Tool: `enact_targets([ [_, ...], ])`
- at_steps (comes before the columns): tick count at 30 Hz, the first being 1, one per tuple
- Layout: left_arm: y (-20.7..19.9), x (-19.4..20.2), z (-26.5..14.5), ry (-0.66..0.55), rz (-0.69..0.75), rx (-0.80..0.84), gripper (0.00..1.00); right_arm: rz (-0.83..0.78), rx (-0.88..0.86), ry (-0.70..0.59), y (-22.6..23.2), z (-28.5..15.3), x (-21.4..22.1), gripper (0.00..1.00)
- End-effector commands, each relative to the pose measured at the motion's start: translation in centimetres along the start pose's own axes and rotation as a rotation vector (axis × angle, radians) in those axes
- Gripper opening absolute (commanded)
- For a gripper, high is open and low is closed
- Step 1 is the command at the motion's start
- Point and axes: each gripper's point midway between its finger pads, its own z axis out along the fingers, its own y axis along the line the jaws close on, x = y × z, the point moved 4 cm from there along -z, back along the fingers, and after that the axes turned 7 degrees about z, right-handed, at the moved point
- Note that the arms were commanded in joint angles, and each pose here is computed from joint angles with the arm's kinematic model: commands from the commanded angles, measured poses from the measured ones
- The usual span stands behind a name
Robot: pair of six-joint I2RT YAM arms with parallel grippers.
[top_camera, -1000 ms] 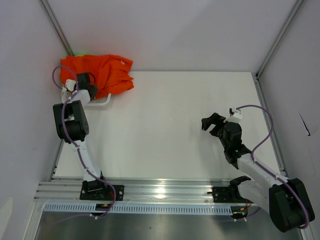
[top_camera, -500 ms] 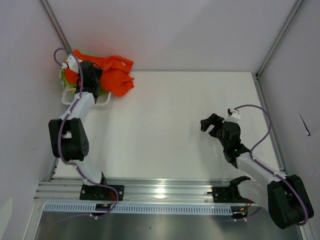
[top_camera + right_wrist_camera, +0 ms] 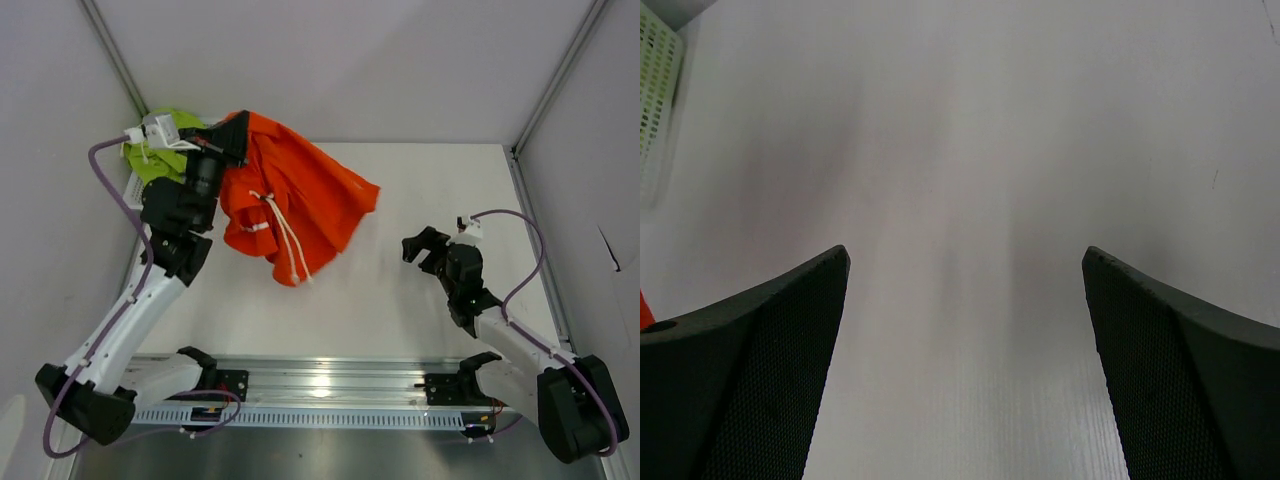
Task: Fold and stack the shorts
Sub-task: Move the shorts to the center of the board
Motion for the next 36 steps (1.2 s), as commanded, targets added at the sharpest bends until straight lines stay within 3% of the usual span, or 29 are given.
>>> enact_targets([
  [1, -2.8, -1.5, -3.2, -0.005, -0.016, 0.073, 0.0, -0.008, -0.03, -0.08, 1.2, -0.4, -2.0, 1.0],
  [3, -3.5, -2.4, -5.0, 0.004, -0.069, 0.094, 0.0, -0.01, -0.032, -0.086, 1.2, -0.6, -2.1, 1.0],
  [7, -4.0, 1.5, -7.4, 0.142, -0.167, 0.136, 0.0, -0.006, -0.015, -0.117, 1.0, -1.2, -2.7, 0.99],
  [11, -1.1, 10.7, -7.9, 0.364, -0.18, -0.006, 0.0, 0.005, 0.027, -0.16, 0.2, -1.9, -3.2, 1.0],
  [15, 1.3, 21.6, -6.2, 0.643, -0.077, -0.096, 0.0, 0.005, 0.03, -0.178, 0.0, -2.2, -3.4, 1.0],
  [18, -0.2, 25.3, -4.4, 0.797, -0.045, -0.001, 0.0, -0.004, 0.028, -0.17, 0.1, -2.2, -3.3, 0.99],
  [19, 0.3, 28.4, -4.7, 0.888, -0.03, 0.012, 0.0, -0.013, 0.022, -0.168, 0.2, -2.3, -3.3, 1.0],
  [20, -1.5, 27.8, -3.5, 0.898, -0.058, 0.093, 0.01, -0.015, 0.008, -0.164, 0.4, -2.2, -3.3, 0.99],
  [21, -1.2, 29.2, -3.9, 0.951, -0.05, 0.103, 0.11, -0.022, -0.002, -0.157, 0.4, -2.2, -3.2, 0.99],
  [22, -1.5, 29.2, -4.0, 0.968, -0.052, 0.124, 0.37, -0.035, -0.033, -0.14, 0.8, -2.3, -2.9, 1.0],
  [24, -1.8, 28.5, -4.2, 1.002, -0.045, 0.126, 0.6, -0.052, -0.1, -0.126, 1.6, -2.3, -2.5, 0.99],
  [27, -1.1, 25.1, -4.7, 0.96, 0.006, 0.043, 0.95, -0.093, -0.241, -0.05, 3.5, -2.2, -1.2, 1.0],
  [31, 1.2, 21.6, -5.8, 0.946, 0.097, -0.135, 0.98, -0.18, -0.312, 0.038, 6.1, -1.5, 0.7, 0.97],
  [34, 2.3, 18.1, -6.8, 0.892, 0.114, -0.223, 0.98, -0.267, -0.259, 0.12, 6.6, -0.4, 2.9, 0.95],
  [35, 3.2, 18.6, -8.5, 0.932, 0.127, -0.257, 0.98, -0.297, -0.293, 0.152, 8.4, -0.6, 3.6, 0.94],
  [36, 3.1, 16.9, -9.1, 0.898, 0.113, -0.262, 0.98, -0.323, -0.296, 0.17, 8.9, -0.6, 4.1, 0.91],
])
